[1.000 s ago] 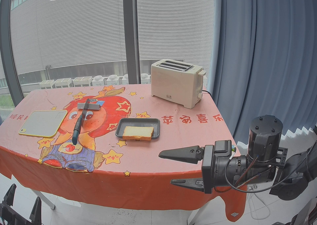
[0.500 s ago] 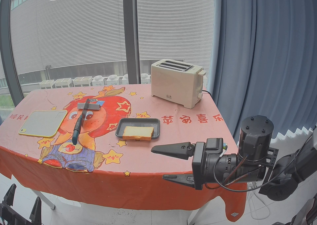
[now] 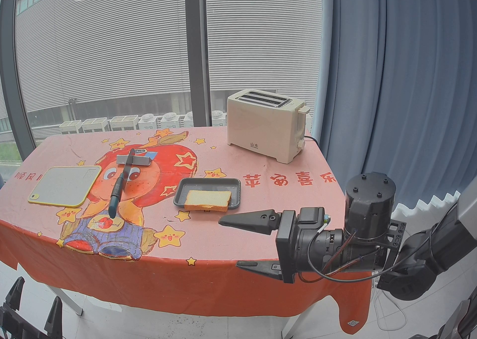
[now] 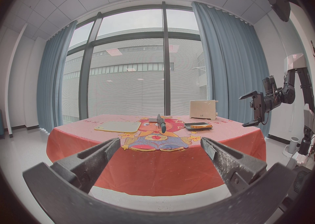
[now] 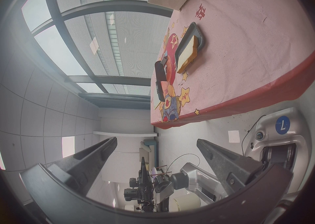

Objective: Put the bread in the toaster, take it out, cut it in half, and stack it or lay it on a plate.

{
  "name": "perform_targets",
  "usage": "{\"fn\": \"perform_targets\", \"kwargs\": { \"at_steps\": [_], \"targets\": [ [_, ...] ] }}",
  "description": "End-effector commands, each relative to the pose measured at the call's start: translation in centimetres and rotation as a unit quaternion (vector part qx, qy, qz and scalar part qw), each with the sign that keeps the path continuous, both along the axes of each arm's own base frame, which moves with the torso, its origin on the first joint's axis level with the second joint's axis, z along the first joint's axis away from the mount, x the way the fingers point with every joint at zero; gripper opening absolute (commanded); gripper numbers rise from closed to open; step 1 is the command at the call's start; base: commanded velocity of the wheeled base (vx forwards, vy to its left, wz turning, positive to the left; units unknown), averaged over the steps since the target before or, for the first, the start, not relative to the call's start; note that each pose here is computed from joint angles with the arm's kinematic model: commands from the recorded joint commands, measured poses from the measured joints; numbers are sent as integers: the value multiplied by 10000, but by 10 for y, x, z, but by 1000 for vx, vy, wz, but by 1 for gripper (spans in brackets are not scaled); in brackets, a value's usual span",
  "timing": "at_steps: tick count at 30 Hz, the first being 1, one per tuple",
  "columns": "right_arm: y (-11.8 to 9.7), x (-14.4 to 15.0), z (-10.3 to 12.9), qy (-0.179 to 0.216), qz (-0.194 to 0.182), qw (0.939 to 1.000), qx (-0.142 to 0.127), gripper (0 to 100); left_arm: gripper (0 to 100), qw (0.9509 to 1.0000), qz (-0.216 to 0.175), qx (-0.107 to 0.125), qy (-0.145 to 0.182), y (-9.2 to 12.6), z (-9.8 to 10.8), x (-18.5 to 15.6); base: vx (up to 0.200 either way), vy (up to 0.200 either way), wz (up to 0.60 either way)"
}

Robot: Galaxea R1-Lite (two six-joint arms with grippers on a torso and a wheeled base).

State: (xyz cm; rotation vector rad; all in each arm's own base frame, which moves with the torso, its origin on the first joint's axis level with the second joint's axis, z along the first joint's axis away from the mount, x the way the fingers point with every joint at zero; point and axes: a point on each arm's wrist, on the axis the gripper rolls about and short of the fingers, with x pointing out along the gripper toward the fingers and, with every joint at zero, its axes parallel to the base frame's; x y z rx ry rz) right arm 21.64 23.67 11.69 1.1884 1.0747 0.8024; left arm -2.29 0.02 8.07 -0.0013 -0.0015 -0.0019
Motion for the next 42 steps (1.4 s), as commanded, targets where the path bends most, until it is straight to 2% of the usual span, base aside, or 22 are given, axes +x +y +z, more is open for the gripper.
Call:
{"fn": "perform_targets", "kwargs": {
  "at_steps": [1, 8, 20, 35, 42],
  "targets": [
    [2, 2, -2, 21, -6, 10000, -5, 100, 100, 10000, 2, -1, 23, 0, -5, 0, 0, 0, 0],
    [8, 8, -9, 88, -10, 9999, -56, 100, 100, 10000, 2, -1, 15, 0, -5, 0, 0, 0, 0],
    [9, 15, -8, 46, -71, 10000, -11, 100, 100, 10000, 2, -1, 23, 0, -5, 0, 0, 0, 0],
    [22, 30, -14, 30, -96, 9999, 12, 100, 100, 10000, 2, -1, 23, 0, -5, 0, 0, 0, 0],
    [21, 36, -12, -8, -172, 9998, 50, 100, 100, 10000, 2, -1, 15, 0, -5, 0, 0, 0, 0]
  ]
}}
